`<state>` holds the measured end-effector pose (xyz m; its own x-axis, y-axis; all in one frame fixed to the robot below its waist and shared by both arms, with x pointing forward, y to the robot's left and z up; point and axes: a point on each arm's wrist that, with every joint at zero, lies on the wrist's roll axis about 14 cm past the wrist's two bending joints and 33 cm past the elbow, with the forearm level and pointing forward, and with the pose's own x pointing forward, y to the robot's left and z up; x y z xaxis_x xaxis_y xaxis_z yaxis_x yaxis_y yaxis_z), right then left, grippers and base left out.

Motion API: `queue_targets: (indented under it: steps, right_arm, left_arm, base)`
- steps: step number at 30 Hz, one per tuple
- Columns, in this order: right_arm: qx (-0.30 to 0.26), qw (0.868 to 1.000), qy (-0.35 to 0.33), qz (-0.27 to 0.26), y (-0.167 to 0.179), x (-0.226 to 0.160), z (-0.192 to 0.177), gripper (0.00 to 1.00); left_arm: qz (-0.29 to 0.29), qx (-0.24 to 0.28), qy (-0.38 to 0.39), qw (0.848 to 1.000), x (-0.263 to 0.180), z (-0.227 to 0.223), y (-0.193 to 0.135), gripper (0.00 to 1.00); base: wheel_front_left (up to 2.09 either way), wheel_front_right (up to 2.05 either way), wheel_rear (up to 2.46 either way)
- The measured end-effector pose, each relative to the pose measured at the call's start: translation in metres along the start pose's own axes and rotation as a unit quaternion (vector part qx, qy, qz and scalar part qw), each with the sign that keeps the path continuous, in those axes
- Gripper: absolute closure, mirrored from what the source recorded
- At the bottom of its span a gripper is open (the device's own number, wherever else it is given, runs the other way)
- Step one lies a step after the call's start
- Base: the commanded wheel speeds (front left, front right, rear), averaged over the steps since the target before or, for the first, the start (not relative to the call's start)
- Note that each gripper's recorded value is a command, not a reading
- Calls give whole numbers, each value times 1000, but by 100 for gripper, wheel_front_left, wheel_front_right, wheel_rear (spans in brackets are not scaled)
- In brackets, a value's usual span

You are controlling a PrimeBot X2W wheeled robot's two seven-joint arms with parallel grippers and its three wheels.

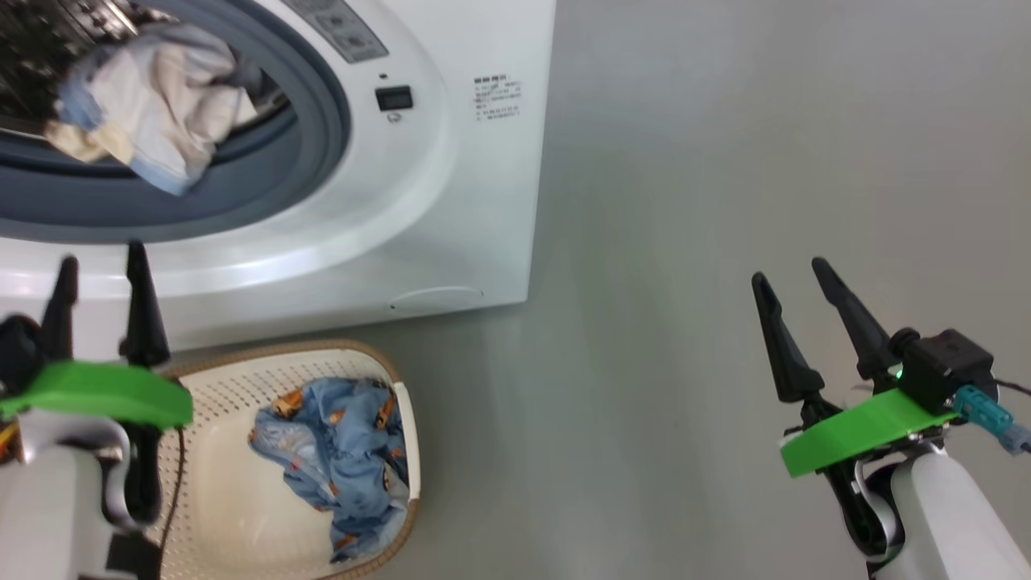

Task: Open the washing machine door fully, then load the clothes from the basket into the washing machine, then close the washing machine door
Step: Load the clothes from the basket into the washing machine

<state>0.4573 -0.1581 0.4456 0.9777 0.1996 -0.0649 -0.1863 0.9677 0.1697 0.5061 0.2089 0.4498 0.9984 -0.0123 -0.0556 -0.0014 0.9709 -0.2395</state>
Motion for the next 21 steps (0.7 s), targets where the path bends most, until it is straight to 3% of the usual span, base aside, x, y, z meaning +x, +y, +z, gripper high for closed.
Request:
queue_targets:
  steps: [21]
  right_arm:
    - [-6, 1000, -3, 0, 6, -48, 11, 0]
  left_arm:
    - [18, -10, -9, 1000, -92, 9, 6, 0]
  base:
    - [0, 0, 0]
